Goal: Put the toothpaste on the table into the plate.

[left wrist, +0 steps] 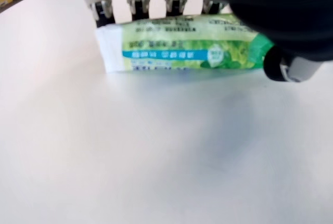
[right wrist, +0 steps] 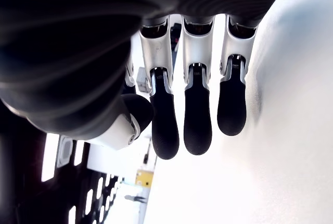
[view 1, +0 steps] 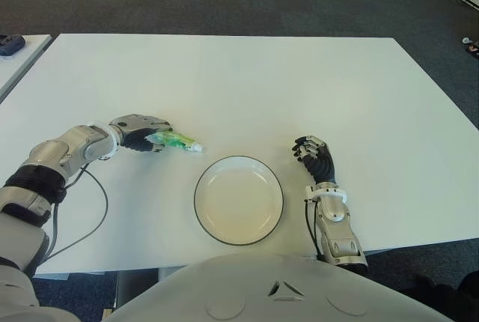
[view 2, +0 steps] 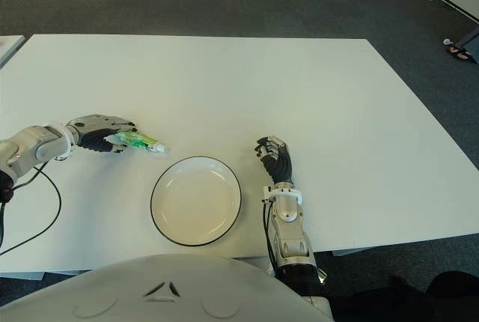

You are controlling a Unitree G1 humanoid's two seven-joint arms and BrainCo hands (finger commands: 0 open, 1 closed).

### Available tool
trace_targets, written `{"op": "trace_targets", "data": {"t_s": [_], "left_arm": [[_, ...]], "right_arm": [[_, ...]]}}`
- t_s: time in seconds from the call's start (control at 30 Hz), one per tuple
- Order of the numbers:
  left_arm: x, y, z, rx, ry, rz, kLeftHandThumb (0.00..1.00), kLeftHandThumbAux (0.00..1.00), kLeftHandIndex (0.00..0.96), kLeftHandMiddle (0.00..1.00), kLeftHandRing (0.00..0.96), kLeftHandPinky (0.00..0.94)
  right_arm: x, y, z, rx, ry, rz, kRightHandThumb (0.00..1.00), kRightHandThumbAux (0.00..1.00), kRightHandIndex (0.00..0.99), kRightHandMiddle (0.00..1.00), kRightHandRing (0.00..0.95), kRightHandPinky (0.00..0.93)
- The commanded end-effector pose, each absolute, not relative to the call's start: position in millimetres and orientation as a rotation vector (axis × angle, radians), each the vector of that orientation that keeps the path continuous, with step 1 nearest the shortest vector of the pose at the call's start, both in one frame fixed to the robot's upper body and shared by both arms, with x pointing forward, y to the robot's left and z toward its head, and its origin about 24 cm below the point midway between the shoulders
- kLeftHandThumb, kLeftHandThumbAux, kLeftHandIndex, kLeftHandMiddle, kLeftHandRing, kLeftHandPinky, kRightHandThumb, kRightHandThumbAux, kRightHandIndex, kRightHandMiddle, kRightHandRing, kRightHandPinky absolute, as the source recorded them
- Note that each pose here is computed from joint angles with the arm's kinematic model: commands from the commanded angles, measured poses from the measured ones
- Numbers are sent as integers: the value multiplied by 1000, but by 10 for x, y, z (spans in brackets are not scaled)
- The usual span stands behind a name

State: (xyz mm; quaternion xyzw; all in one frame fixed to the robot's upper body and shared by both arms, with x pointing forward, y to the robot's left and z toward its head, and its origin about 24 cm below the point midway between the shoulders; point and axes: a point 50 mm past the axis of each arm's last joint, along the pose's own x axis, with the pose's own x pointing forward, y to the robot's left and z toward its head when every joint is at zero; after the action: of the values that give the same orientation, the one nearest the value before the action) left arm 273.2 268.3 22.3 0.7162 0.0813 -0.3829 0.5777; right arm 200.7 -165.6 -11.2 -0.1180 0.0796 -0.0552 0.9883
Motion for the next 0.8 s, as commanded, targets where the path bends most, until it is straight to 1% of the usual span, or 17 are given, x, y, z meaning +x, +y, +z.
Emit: {"op": "trace_targets", "data": {"t_s": [0.03,0.17,0.33,0.53,0.57,0.63,0.67,0.8], "left_arm": [[2656,2667,55,1716,266,-1014,468,270,0,71,70,134],[2676,2659,5,1731,292,-1037,439,279,0,62,64,124],[2687,2656,-30,1747,309,-1051,424,289,0,58,66,145],[2668,2633,-183,1775,318,-1055,413,300,0,68,78,151],[2650,2633,-287,1787,336,-1036,412,301,1,70,80,151],[2614,2630,-440,1817,357,-1005,427,304,16,84,85,149],[2600,2629,-488,1830,360,-993,438,302,41,98,90,145],[2627,2585,-511,1877,317,-993,461,304,77,122,103,152]], "right_arm": [[2007,-1672,-148,-248,180,-116,707,731,428,546,541,540],[2006,-1674,-151,-250,181,-117,707,730,428,546,540,541],[2000,-1680,-151,-253,183,-124,708,730,428,546,538,531],[1992,-1685,-153,-253,187,-130,708,730,428,544,537,530],[1990,-1687,-155,-252,188,-131,708,730,428,544,536,530],[1986,-1691,-157,-250,190,-134,708,730,428,544,537,532],[1984,-1693,-157,-249,191,-136,708,730,428,544,537,533],[1977,-1697,-157,-252,192,-139,708,730,428,543,538,535]]}}
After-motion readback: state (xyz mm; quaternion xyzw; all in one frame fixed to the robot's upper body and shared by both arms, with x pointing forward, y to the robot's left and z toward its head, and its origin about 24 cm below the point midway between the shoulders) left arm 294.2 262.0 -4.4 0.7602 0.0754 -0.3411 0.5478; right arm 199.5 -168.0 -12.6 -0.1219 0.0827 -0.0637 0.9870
